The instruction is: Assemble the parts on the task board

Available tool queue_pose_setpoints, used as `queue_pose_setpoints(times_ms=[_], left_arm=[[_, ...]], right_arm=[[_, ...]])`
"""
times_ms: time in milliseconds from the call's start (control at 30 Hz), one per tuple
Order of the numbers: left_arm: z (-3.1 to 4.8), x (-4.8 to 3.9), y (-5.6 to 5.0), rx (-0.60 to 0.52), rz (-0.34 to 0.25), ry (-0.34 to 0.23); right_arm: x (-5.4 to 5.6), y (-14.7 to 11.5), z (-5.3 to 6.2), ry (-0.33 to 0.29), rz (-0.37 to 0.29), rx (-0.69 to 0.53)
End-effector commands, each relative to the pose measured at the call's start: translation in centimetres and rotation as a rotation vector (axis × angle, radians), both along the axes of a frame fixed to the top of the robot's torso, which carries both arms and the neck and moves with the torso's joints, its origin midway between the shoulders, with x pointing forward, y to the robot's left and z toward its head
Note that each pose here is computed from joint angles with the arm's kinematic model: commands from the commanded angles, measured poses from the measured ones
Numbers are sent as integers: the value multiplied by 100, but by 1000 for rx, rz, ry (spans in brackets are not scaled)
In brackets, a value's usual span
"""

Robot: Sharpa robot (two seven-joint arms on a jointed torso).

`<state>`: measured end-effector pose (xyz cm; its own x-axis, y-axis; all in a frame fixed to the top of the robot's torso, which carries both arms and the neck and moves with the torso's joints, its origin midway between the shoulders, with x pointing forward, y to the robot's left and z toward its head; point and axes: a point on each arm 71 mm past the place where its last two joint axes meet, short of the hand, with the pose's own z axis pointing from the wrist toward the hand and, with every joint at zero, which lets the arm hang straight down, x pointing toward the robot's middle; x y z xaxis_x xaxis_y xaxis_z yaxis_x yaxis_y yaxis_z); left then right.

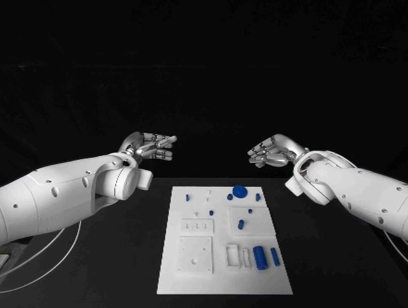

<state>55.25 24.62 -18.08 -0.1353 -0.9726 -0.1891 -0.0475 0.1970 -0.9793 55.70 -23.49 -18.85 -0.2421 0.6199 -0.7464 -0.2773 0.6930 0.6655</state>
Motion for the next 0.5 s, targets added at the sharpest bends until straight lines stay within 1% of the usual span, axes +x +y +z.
queue_pose_setpoints(times_ms=[33,167,267,500], left_arm=[[50,-80,-90,-8,-132,-27],[71,-173,-105,-8,-199,-27],[84,-234,-112,-5,-232,-28],[107,-382,-206,-49,-281,-7]], right_arm=[[-40,119,-36,-79,60,-285],[-77,202,-55,-149,65,-368],[-100,253,-79,-182,68,-408],[-160,346,-122,-246,76,-501]])
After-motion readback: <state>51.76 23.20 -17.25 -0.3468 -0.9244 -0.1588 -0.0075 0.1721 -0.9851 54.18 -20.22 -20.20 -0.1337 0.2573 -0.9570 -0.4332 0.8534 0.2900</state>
